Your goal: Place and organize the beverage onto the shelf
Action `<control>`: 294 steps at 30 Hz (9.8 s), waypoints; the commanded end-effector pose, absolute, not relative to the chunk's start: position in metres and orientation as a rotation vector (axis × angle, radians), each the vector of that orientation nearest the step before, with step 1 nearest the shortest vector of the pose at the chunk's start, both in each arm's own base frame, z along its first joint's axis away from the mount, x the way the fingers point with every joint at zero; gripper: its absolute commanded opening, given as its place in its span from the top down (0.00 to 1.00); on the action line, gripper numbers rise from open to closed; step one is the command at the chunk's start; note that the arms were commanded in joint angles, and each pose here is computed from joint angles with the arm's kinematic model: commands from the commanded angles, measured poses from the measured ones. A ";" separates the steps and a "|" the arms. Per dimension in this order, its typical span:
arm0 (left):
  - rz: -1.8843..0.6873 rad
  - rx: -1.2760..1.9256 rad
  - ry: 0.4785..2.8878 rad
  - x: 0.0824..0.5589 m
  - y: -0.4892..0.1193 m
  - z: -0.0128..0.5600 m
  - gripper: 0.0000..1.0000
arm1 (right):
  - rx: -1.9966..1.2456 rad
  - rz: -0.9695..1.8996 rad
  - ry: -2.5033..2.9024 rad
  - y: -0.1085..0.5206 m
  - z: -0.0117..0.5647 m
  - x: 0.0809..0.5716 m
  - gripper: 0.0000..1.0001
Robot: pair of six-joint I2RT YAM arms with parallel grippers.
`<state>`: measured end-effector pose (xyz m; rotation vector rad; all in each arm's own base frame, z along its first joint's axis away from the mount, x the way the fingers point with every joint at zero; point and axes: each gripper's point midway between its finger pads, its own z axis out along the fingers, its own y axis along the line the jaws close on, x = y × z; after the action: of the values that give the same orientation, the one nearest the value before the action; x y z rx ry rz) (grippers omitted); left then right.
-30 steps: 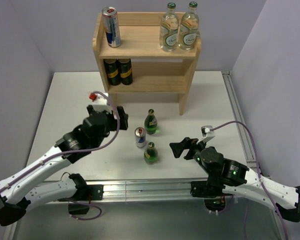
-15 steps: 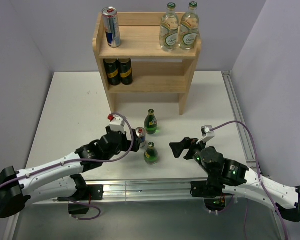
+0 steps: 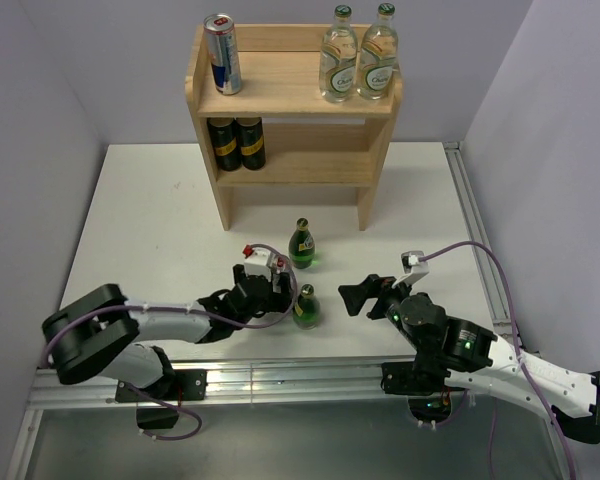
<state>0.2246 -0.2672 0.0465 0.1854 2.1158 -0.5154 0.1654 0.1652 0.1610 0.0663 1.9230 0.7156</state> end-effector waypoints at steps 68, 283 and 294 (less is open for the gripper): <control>-0.224 -0.088 1.436 0.432 -0.225 0.530 1.00 | 0.117 0.783 1.841 0.161 0.177 0.166 0.00; -0.215 -0.239 1.811 0.253 -0.148 0.181 0.22 | 0.032 0.353 1.788 0.265 0.050 0.228 0.70; -0.218 -0.248 1.810 0.251 -0.146 0.181 0.22 | 0.119 0.324 1.742 0.250 0.151 0.218 1.00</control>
<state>0.2508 -0.1461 0.1754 -0.2282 1.8348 -0.2009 0.2105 0.2497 0.0773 -0.0604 1.8534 0.2718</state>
